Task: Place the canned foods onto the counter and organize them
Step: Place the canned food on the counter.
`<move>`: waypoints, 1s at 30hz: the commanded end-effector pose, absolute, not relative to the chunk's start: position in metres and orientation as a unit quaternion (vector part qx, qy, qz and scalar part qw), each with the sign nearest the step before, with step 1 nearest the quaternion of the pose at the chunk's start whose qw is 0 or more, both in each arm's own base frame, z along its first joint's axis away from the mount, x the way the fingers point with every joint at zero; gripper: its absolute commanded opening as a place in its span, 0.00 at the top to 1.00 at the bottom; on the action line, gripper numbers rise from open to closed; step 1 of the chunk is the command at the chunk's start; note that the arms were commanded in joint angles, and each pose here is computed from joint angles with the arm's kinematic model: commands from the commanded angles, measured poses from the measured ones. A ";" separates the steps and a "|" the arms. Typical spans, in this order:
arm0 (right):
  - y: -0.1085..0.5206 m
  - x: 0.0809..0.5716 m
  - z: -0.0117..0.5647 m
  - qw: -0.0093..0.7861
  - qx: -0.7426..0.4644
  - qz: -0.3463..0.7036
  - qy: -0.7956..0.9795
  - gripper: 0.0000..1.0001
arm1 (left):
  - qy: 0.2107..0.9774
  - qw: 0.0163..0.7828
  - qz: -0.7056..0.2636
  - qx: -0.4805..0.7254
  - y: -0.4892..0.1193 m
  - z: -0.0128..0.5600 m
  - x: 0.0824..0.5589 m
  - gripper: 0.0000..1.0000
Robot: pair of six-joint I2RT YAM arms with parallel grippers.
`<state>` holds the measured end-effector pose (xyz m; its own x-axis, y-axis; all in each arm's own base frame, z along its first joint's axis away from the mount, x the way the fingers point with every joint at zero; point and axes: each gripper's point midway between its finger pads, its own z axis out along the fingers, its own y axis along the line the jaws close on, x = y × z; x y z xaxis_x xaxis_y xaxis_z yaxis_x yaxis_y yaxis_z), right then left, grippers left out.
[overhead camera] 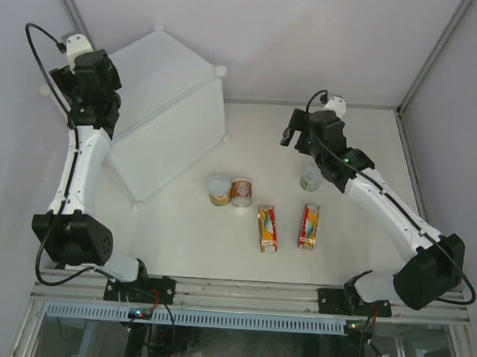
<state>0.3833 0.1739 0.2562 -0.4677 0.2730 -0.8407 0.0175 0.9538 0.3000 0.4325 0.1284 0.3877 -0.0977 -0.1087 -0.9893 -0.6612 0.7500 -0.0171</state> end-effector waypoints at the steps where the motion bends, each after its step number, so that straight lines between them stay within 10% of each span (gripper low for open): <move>1: 0.172 0.376 0.276 0.530 0.096 0.147 0.829 0.11 | 0.627 0.671 0.241 -0.315 0.148 0.449 0.426 1.00; 25: 0.157 0.354 0.280 0.529 0.079 0.126 0.836 0.10 | 0.596 0.632 0.278 -0.410 0.179 0.414 0.425 0.99; 30: 0.158 0.346 0.277 0.522 0.078 0.119 0.841 0.10 | 0.597 0.635 0.265 -0.411 0.176 0.413 0.426 0.66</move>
<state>0.3519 0.1589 0.2475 -0.4942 0.2472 -0.8334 0.0210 0.9618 0.2728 0.4372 0.1604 0.3888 0.0438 -0.1472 -0.9881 -0.8021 0.5845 -0.1226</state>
